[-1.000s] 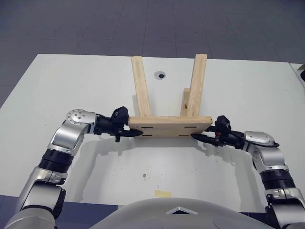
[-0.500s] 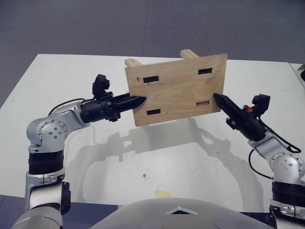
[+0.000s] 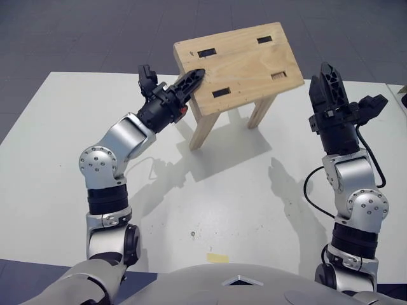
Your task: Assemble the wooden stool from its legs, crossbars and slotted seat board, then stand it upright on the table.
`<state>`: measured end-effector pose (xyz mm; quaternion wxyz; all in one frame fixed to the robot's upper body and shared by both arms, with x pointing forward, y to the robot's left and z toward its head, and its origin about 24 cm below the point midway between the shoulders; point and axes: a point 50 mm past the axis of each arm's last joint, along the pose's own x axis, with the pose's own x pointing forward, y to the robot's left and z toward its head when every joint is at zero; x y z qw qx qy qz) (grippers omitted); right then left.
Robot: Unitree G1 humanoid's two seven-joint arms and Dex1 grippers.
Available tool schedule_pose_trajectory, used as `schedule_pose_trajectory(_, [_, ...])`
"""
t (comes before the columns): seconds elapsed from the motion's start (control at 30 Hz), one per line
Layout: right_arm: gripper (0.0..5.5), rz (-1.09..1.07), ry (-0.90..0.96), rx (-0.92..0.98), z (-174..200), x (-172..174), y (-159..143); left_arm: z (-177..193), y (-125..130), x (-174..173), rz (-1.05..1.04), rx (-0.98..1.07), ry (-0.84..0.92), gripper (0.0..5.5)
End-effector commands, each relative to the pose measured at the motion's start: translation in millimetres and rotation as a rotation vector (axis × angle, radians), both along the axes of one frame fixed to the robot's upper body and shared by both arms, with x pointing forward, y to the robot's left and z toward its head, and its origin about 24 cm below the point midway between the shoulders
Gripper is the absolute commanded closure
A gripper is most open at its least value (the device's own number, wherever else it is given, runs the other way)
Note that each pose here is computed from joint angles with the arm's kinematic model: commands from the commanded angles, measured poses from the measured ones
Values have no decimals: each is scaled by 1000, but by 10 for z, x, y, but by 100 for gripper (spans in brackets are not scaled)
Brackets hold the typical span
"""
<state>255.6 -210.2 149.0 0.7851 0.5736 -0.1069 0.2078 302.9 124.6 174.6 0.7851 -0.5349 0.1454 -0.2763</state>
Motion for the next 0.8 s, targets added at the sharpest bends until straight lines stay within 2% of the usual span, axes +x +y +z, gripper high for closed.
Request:
schedule_pose_trajectory(0.03, [191,-61,83,-13,-193,-6,-20,-65,69,86,70,5,138,327])
schedule_pose_trajectory(0.2, [117,-54,75,-23,-232,2,113,-206,247,137,145,8,204,249])
schedule_pose_trajectory(0.3, [79,-71,73,-103,-263,19,188,-124,342,95,150,32,127,208])
schedule_pose_trajectory(0.43, [11,-270,166,-509,-393,135,231,109,644,-41,318,385,-198,136])
schedule_pose_trajectory(0.53, [10,-415,228,-788,-566,199,228,189,901,-4,555,669,-345,77])
schedule_pose_trajectory(0.63, [10,-536,288,-896,-672,209,188,169,1062,146,773,854,-378,19])
schedule_pose_trajectory(0.8, [10,-587,208,-1020,-648,162,236,39,981,172,809,1009,-446,12])
